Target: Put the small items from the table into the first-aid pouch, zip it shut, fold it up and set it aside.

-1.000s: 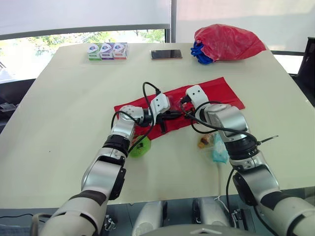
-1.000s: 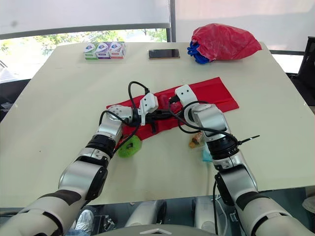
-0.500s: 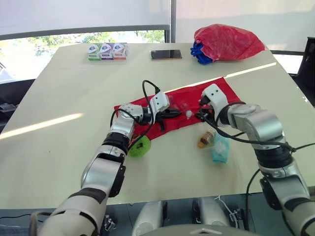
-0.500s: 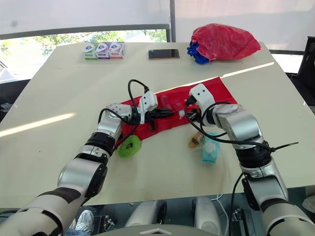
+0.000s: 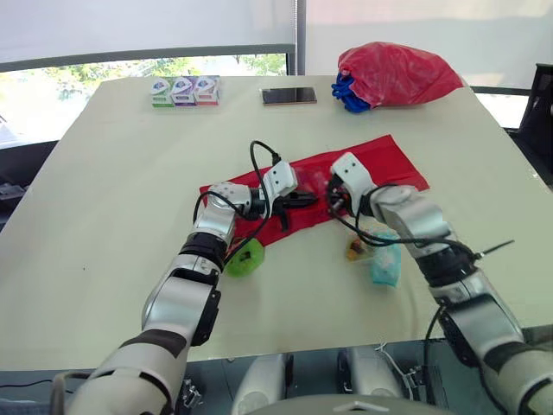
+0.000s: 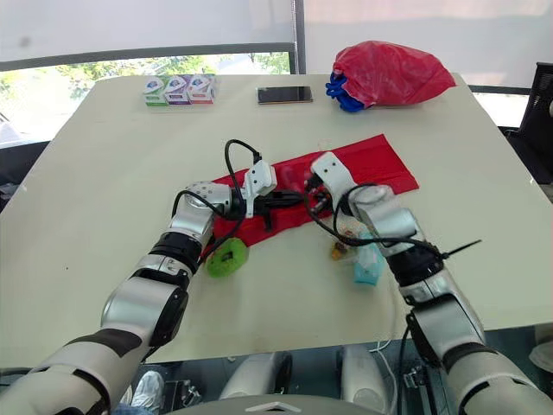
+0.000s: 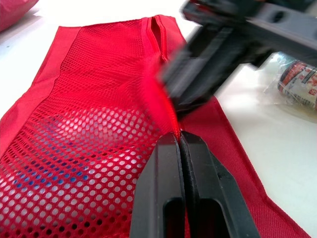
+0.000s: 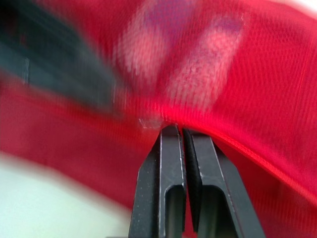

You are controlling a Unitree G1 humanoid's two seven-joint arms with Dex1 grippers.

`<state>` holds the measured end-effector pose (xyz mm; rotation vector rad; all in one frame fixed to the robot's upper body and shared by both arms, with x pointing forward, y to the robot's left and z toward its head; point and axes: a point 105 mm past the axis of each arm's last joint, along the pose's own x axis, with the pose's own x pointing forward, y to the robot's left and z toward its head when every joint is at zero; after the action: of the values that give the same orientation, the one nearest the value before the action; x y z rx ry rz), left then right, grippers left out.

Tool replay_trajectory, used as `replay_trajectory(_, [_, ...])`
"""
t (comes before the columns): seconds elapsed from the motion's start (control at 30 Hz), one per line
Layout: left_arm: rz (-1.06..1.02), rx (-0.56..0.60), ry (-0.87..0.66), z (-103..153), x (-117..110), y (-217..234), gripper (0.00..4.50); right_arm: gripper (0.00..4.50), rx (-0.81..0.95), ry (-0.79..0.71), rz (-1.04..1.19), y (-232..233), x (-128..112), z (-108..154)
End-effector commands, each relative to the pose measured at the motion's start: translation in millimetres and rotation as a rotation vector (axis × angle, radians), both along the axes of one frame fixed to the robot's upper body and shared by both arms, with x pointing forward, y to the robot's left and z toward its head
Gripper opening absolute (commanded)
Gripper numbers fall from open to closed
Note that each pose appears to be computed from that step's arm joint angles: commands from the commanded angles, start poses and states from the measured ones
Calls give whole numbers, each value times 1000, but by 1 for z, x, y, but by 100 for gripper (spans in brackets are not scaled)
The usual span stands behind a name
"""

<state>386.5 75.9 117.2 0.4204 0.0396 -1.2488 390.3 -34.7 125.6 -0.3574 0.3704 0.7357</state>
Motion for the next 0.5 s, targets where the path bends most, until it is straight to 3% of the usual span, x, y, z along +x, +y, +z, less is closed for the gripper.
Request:
replay_trajectory(0.03, [-42,-6,-44,13,-1,-8,0,15,59,-101,-13,7,13,23])
replay_trajectory(0.23, [-35,1,-43,11,-1,-6,0,15,88,-106,-31,2,15,21])
replay_trajectory(0.4, [-11,20,-50,10,3,1,0,15,92,-129,83,-10,-12,24])
replay_trajectory(0.5, [0,38,-63,11,5,6,0,15,148,-191,147,-29,-39,41])
